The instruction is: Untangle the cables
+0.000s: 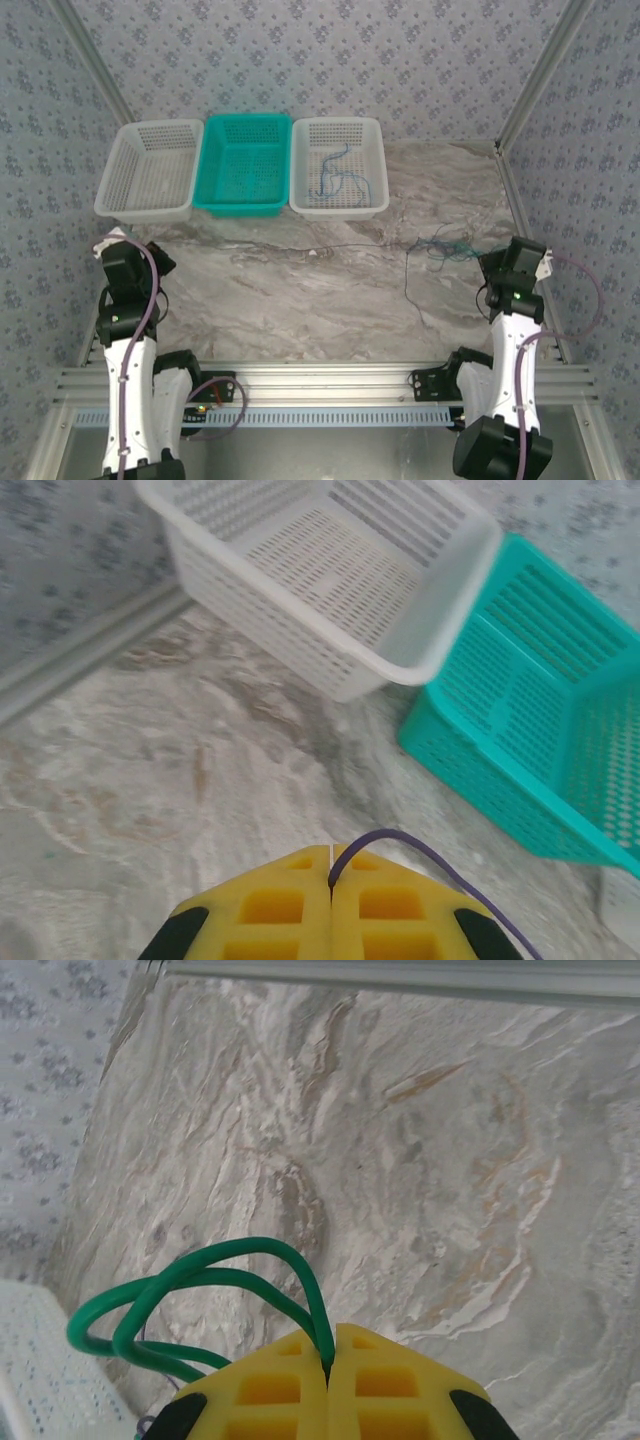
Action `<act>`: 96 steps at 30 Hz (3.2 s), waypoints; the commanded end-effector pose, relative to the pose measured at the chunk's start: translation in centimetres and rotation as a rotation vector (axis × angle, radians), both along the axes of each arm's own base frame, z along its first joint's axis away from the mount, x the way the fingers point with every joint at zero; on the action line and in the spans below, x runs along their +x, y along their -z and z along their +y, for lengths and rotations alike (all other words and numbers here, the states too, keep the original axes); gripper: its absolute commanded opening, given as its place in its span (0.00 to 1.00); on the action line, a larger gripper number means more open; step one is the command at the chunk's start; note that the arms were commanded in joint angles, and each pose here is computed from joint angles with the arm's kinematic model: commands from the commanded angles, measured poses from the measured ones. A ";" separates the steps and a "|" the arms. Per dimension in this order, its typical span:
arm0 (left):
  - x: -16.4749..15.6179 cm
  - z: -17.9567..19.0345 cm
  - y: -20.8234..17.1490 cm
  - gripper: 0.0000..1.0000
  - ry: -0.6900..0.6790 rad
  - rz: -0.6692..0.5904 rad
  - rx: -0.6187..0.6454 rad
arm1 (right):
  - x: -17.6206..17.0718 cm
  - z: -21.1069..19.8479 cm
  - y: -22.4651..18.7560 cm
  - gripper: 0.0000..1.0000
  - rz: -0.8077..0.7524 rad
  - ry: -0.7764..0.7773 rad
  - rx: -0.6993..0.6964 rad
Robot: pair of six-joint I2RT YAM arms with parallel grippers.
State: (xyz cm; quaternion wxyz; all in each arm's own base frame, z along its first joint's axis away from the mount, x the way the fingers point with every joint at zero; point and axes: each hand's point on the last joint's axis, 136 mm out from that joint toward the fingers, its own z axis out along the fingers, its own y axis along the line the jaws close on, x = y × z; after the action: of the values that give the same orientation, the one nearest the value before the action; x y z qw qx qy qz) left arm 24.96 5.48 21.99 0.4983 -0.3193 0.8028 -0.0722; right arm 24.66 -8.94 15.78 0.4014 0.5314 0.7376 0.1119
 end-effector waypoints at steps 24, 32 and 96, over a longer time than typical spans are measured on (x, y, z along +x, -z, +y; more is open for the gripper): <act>0.4 -16.6 -14.7 0.00 0.819 -0.494 -0.015 | 7.9 13.8 -2.3 0.77 0.085 -0.674 -0.413; 0.5 -19.9 -16.3 0.00 0.922 -0.528 0.033 | 3.7 33.4 -6.6 1.00 -0.449 -1.592 -0.703; 0.4 -45.4 -3.6 0.70 1.384 -0.642 0.059 | 3.6 35.7 -20.8 0.00 -0.734 -1.353 -0.059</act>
State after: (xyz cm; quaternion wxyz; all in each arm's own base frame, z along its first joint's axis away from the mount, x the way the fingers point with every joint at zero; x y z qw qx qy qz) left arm 23.54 -39.52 21.37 0.4814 0.3395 0.6848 -0.4289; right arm 29.36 26.37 32.73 0.4611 -0.1121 0.7579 0.4477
